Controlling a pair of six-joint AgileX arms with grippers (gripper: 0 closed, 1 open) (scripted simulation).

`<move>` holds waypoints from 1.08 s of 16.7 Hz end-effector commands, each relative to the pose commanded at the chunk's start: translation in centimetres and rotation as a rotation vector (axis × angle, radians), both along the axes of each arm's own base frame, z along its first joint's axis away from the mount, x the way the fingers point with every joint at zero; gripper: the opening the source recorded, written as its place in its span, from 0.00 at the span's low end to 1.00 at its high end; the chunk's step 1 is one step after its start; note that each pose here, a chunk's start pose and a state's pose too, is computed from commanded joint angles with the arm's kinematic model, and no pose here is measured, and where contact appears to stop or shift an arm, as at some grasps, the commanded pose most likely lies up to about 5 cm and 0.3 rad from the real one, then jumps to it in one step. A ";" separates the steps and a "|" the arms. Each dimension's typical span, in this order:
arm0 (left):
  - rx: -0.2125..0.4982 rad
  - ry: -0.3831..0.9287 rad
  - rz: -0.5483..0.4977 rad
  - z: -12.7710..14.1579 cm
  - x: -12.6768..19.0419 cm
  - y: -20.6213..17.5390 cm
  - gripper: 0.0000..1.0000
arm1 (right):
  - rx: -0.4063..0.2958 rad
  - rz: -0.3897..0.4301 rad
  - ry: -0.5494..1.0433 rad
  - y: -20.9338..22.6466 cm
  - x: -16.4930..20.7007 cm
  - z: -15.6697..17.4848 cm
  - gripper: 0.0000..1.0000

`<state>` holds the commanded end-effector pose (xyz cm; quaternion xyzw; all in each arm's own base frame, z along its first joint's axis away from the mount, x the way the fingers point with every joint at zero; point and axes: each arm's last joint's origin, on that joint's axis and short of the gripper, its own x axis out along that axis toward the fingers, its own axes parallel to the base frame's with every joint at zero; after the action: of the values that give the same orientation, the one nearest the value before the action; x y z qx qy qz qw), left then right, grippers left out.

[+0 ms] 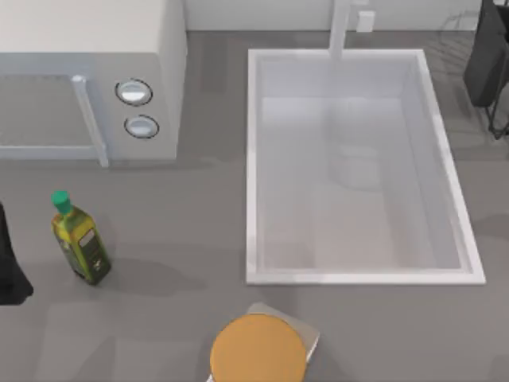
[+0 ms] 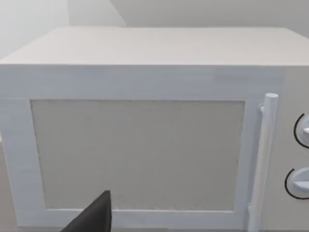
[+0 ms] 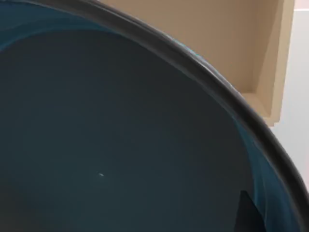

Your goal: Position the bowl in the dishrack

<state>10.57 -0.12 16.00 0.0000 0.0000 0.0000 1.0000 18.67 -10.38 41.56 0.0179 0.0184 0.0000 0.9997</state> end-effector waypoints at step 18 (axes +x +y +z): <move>0.000 0.000 0.000 0.0 0.0 0.0 1.00 | -0.042 -0.015 -0.043 -3.5 14.1 -10.6 0.00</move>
<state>10.57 -0.12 16.00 0.0000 0.0000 0.0000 1.0000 32.79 -13.91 30.95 -0.0030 -0.0034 -0.0076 1.0000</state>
